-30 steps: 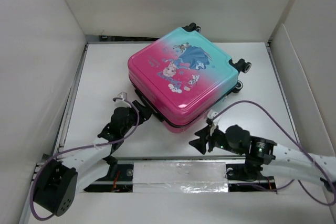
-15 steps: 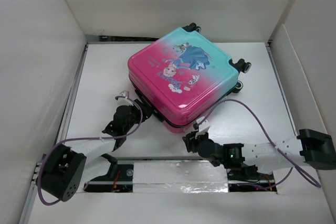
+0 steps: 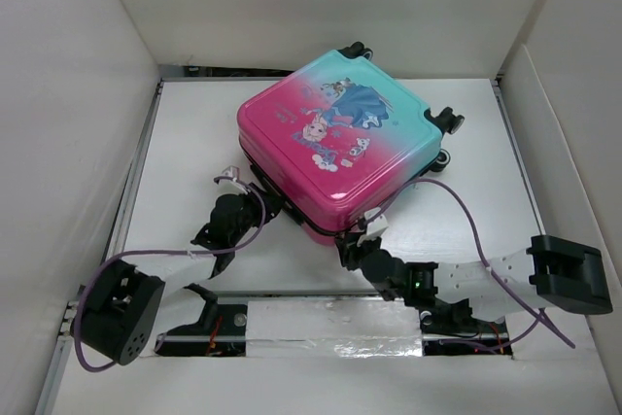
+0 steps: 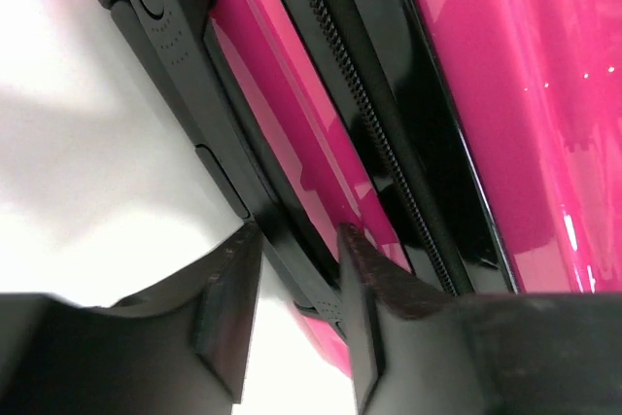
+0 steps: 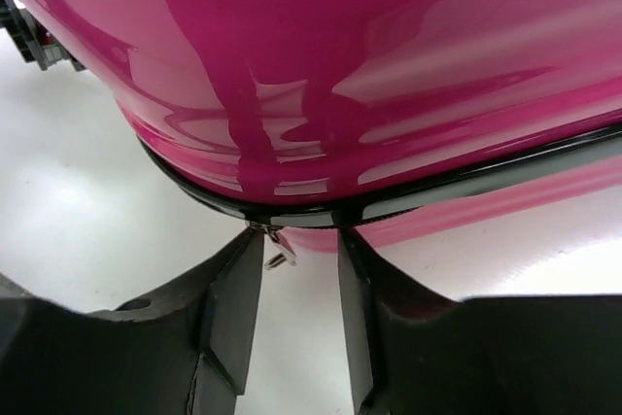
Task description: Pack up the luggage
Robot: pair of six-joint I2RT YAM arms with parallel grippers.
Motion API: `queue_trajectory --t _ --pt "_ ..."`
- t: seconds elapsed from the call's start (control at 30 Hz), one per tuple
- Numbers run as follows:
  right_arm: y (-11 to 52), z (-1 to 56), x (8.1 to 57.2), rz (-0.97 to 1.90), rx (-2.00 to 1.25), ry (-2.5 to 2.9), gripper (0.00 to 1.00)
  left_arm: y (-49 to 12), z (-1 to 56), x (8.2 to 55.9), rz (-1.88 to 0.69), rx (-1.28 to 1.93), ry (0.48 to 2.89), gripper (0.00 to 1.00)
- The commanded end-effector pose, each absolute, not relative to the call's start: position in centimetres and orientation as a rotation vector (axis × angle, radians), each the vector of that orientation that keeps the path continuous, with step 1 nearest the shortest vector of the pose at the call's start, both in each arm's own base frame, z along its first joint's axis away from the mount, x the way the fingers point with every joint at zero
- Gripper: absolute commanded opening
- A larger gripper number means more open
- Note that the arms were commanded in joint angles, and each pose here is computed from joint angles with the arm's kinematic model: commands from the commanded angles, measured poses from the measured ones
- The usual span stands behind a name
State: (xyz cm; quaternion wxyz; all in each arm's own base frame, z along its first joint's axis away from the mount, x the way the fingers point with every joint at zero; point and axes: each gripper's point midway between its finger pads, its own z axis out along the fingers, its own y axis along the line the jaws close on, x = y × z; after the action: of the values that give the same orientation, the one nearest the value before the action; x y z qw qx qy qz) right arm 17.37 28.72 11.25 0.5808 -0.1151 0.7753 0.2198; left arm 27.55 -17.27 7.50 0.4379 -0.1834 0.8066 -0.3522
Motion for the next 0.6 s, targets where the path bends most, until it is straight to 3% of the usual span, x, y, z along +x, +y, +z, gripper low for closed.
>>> queue_trajectory --t 0.0,0.07,0.17,0.3,0.4,0.57 --pt "28.9 13.9 18.9 0.553 -0.102 1.732 0.37 -18.4 10.2 28.9 -0.954 -0.421 1.901 0.3" --pt "28.8 14.0 19.1 0.547 -0.082 1.731 0.31 -18.5 10.2 28.8 -0.965 -0.415 1.899 0.26" --pt "28.3 14.2 19.4 0.542 -0.033 1.717 0.13 -19.0 10.3 28.8 -0.979 -0.403 1.891 0.19" --pt "26.9 14.8 19.5 0.55 0.03 1.694 0.0 -20.0 10.5 28.6 -0.997 -0.376 1.884 0.07" --pt "25.2 14.5 19.4 0.527 0.038 1.697 0.0 -20.7 10.5 28.5 -1.048 -0.358 1.874 0.0" --pt "22.1 15.4 19.1 0.505 0.018 1.714 0.0 -23.3 10.4 27.4 -1.167 -0.296 1.875 0.0"
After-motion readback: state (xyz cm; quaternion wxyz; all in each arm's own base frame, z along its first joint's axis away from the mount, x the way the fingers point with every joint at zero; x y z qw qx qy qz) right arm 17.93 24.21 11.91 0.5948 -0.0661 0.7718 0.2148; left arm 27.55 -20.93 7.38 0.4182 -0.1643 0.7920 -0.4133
